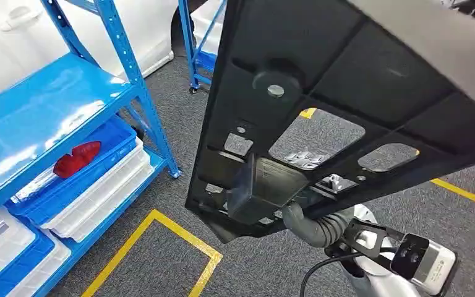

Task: Take the parts from the cabinet and place them on the table.

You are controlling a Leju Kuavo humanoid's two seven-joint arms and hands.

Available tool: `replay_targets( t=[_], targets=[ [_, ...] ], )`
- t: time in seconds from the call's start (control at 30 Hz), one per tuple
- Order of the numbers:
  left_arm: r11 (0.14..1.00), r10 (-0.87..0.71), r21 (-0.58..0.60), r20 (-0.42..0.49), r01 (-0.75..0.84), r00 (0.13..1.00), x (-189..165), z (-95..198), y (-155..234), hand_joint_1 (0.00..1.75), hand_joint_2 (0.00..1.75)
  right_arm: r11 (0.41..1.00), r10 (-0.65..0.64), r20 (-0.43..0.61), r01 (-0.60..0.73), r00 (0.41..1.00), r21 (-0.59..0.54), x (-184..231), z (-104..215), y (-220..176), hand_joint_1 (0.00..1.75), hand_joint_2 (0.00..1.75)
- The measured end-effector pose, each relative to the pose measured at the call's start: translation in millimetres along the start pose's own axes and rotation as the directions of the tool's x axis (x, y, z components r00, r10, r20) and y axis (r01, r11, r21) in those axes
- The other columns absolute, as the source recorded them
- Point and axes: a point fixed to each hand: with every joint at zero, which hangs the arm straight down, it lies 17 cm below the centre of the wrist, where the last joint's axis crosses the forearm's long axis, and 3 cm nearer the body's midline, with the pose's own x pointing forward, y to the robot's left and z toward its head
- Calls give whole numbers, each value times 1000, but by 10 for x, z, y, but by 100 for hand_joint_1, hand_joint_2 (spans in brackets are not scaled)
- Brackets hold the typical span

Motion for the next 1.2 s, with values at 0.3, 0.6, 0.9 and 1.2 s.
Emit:
replay_targets(
  t=[0.3, 0.6, 0.9, 1.2],
  targets=[
    [1000, -21, -14, -10, 20, 1000, -100, 26, -12, 0, 0, 1000, -19, -11, 19, 1000, -3, -21, 100, 31, 175, 175],
    [1000, -23, -19, -26, 22, 999, -152, 46, -68, 0, 0, 999, -42, -25, 42, 999, 9, -46, 177, 31, 175, 175],
    [1000, -19, -20, -18, 19, 1000, -195, 64, -65, 0, 0, 999, -44, -41, 45, 998, 15, -48, 247, -25, 175, 175],
    [999, -9, -52, 24, 10, 1000, -97, 77, -170, 0, 0, 998, -44, -24, 45, 999, 38, -19, 199, -60, 175, 175]
  ],
)
